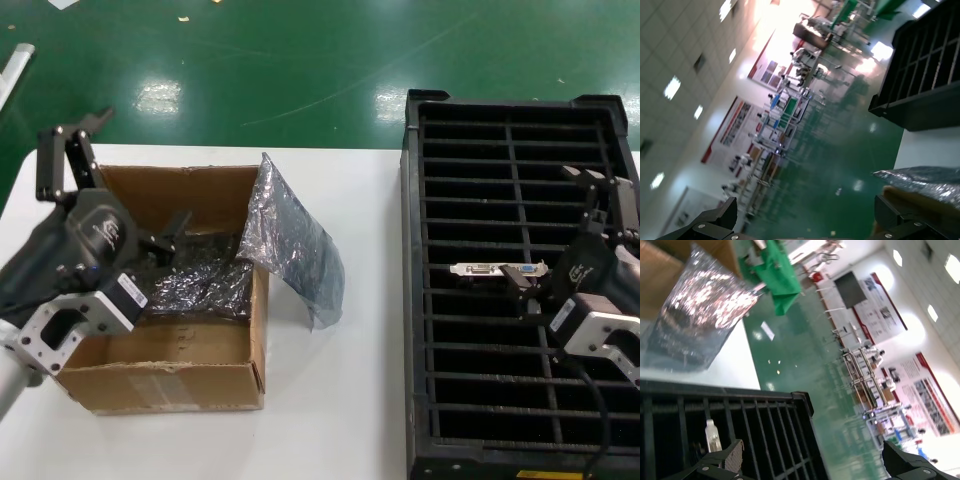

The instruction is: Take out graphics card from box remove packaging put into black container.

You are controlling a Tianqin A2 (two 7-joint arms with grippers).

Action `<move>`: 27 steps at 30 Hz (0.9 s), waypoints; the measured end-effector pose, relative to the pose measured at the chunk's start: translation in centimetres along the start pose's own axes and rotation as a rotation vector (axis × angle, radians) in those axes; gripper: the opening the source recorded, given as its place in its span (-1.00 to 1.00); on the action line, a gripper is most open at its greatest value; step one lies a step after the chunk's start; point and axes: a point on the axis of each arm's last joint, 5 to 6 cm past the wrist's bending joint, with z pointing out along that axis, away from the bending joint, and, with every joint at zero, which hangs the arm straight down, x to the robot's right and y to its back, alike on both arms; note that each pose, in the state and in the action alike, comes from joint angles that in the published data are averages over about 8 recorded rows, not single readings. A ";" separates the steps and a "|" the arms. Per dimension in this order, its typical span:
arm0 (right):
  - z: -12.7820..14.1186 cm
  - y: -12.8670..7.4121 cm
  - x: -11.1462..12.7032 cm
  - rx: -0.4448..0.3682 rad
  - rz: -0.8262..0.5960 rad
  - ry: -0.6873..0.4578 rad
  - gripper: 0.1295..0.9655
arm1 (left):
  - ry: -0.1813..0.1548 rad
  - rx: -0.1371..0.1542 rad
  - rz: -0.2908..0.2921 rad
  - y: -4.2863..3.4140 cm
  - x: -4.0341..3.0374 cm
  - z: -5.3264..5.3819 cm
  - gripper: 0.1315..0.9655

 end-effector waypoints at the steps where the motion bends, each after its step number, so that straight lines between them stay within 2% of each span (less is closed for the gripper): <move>1: -0.1 0.0 -0.2 0.001 0.030 0.004 1.00 | -0.001 -0.005 -0.029 0.08 0.29 0.0 1.00; 15: -1.7 0.9 -3.1 -0.019 0.438 0.070 1.00 | -0.025 -0.093 -0.427 1.00 4.47 -0.6 1.00; 27: -3.5 1.9 -5.8 -0.082 0.783 0.151 1.00 | -0.059 -0.188 -0.762 1.42 8.31 -1.5 1.00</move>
